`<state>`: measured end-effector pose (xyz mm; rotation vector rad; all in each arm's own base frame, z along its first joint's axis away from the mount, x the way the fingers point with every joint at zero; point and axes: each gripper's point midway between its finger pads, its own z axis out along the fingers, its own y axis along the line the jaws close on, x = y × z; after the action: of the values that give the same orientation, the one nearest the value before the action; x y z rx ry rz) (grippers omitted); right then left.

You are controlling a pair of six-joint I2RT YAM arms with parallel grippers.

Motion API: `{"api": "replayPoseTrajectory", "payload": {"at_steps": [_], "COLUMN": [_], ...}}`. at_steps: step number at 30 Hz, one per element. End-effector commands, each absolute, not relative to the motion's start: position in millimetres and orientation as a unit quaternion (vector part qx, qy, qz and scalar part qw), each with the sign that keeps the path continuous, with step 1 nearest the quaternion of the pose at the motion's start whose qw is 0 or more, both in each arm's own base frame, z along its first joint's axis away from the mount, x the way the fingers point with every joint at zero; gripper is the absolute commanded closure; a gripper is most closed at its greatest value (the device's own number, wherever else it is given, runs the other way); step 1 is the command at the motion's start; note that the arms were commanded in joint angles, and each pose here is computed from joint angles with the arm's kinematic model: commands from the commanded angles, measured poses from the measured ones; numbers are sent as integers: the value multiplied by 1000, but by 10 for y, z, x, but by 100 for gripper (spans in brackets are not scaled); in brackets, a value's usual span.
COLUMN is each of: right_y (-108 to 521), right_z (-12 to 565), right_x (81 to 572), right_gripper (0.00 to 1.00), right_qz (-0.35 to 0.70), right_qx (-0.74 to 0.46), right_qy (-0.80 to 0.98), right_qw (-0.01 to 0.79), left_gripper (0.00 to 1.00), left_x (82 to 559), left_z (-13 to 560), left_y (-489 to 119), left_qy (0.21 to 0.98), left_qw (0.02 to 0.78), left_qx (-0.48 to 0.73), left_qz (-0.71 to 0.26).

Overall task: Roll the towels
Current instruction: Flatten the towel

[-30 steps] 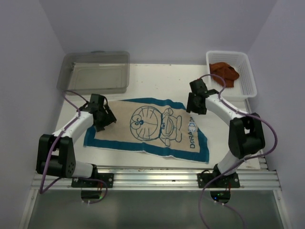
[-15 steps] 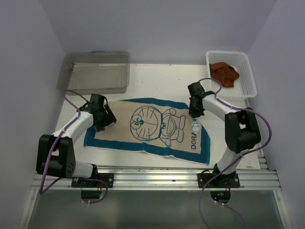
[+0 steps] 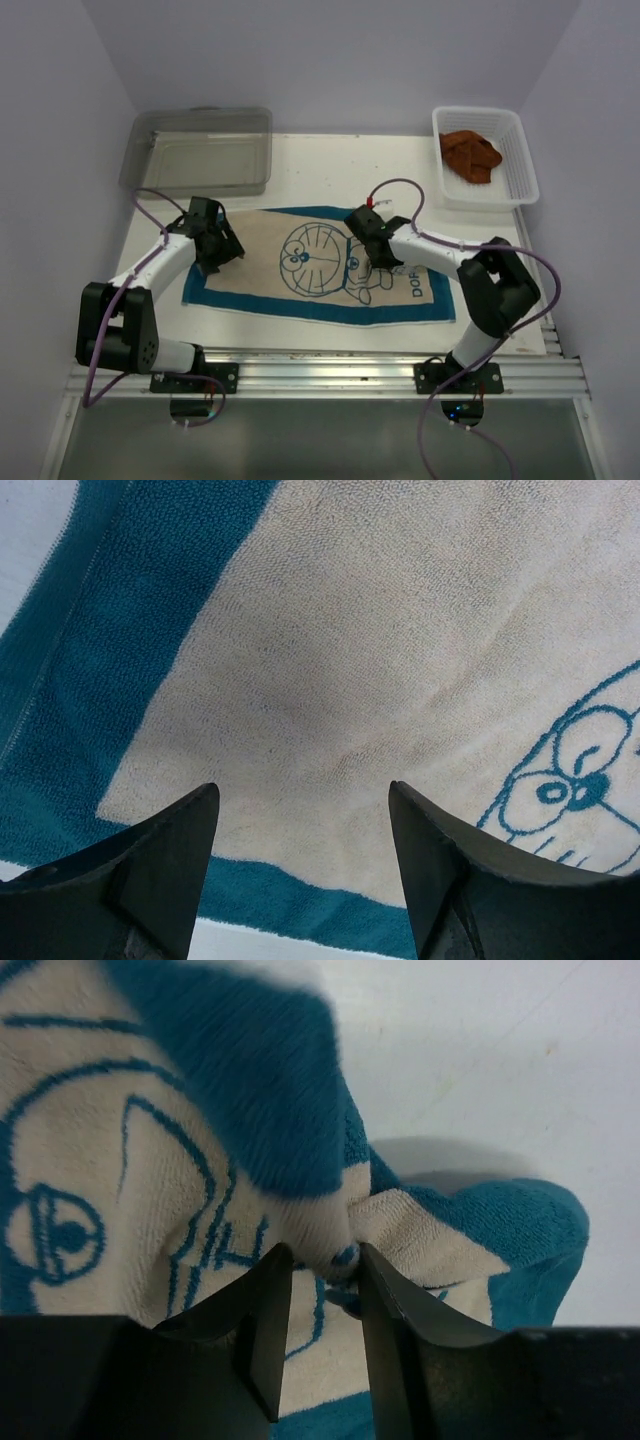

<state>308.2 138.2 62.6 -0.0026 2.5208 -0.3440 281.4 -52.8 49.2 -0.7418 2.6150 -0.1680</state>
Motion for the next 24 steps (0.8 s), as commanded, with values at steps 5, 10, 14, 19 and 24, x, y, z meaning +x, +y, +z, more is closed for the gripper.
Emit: {"api": "replayPoseTrajectory", "payload": {"at_steps": [5, 10, 14, 19, 24], "right_y": [1128, 864, 828, 899, 979], "right_z": [988, 1173, 1046, 798, 395], "right_x": [3097, 3286, 3427, 3592, 3602], "right_gripper": [50, 45, 43, 43, 46], "right_qz": [-171, -88, -38, -11, -6], "right_qx": [19, 82, 101, 108, 100], "right_qy": [930, 936, 945, 957, 971], "right_qw": [325, 331, 310, 268, 217], "left_gripper": [27, 27, 28, 28, 28], "left_x": [2834, 2833, 2814, 2820, 2815], "left_z": [527, 517, 503, 510, 536], "left_y": [-549, -558, -561, -575, -575], "left_qy": [942, 942, 943, 943, 942], "left_qw": [211, 209, 207, 207, 210], "left_qx": [-251, -252, -252, -251, -251], "left_qz": [-67, -69, -70, -74, -77]}}
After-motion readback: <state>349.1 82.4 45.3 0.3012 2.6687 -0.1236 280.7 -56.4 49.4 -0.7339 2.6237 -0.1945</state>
